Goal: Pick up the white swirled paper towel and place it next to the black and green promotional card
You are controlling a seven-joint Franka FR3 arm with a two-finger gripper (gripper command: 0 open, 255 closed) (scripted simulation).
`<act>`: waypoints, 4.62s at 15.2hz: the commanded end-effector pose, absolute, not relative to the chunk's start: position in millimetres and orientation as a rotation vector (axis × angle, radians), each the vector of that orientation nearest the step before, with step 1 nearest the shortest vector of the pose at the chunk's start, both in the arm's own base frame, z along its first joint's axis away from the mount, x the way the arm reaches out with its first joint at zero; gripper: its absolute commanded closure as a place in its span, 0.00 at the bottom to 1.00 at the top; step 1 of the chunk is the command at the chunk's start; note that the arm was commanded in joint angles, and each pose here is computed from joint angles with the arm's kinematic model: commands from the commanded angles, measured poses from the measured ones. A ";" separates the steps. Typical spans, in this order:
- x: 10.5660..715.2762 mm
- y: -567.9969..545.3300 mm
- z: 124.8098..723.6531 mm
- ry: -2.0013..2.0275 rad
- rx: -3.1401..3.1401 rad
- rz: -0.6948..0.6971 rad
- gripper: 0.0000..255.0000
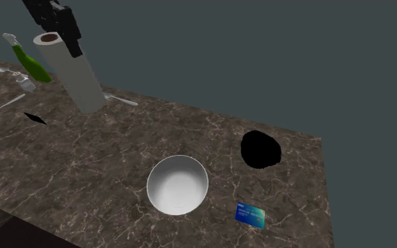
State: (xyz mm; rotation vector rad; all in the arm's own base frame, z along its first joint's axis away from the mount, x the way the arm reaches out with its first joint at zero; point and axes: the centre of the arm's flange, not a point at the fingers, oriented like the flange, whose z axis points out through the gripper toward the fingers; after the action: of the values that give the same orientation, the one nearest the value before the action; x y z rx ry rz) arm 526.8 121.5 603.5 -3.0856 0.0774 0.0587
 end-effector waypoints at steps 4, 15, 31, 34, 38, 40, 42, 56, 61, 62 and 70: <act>498.8 176.0 618.2 0.080 -3.086 0.059 1.00; 438.9 303.6 653.1 0.080 -3.086 0.059 1.00; 376.2 437.2 668.4 0.080 -3.086 0.059 1.00; 376.2 437.2 652.6 0.080 -3.086 0.059 1.00; 376.2 437.2 631.4 0.080 -3.086 0.059 1.00; 376.2 437.2 620.9 0.080 -3.086 0.059 1.00; 376.2 437.2 610.3 0.080 -3.086 0.059 1.00; 376.2 437.2 536.4 0.080 -3.086 0.059 1.00; 376.2 437.2 510.0 0.080 -3.086 0.059 1.00; 376.2 437.2 504.7 0.080 -3.086 0.059 1.00; 376.2 437.2 462.5 0.080 -3.086 0.059 1.00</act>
State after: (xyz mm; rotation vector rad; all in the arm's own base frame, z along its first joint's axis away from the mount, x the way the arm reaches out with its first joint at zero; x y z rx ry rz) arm 375.6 436.3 468.4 -3.0861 0.0798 0.0598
